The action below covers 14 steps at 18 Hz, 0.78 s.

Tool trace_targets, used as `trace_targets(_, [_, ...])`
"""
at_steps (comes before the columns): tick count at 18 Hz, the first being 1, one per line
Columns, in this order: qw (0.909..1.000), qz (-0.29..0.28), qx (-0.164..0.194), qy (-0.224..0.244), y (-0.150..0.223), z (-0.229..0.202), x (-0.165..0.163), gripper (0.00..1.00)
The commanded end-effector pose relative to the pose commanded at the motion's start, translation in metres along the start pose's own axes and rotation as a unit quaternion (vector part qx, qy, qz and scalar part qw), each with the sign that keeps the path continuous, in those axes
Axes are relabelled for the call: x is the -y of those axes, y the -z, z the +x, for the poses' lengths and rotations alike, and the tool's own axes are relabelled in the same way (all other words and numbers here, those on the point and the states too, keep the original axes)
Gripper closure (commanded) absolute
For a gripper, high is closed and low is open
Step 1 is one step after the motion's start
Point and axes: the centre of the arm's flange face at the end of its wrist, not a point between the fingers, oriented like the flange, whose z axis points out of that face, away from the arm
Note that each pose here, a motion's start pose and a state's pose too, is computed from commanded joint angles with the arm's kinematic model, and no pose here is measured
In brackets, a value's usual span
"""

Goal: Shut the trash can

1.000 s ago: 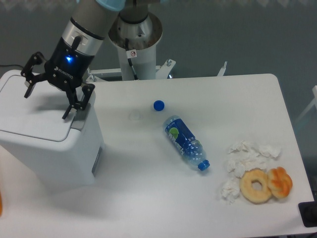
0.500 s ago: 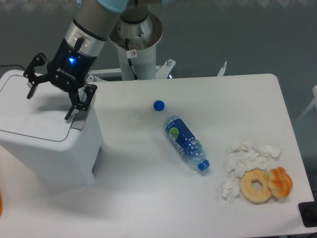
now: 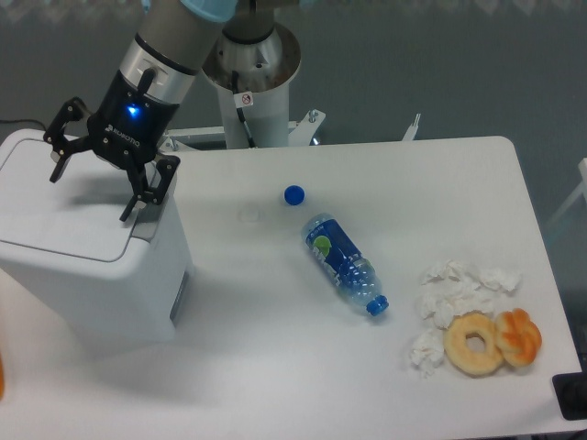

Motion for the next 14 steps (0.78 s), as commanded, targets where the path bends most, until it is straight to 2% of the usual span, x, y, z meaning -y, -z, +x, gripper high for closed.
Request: trace_targets(14, [1.0, 0.01, 0.003, 0.001, 0.012, 0.006, 0.003, 0.0])
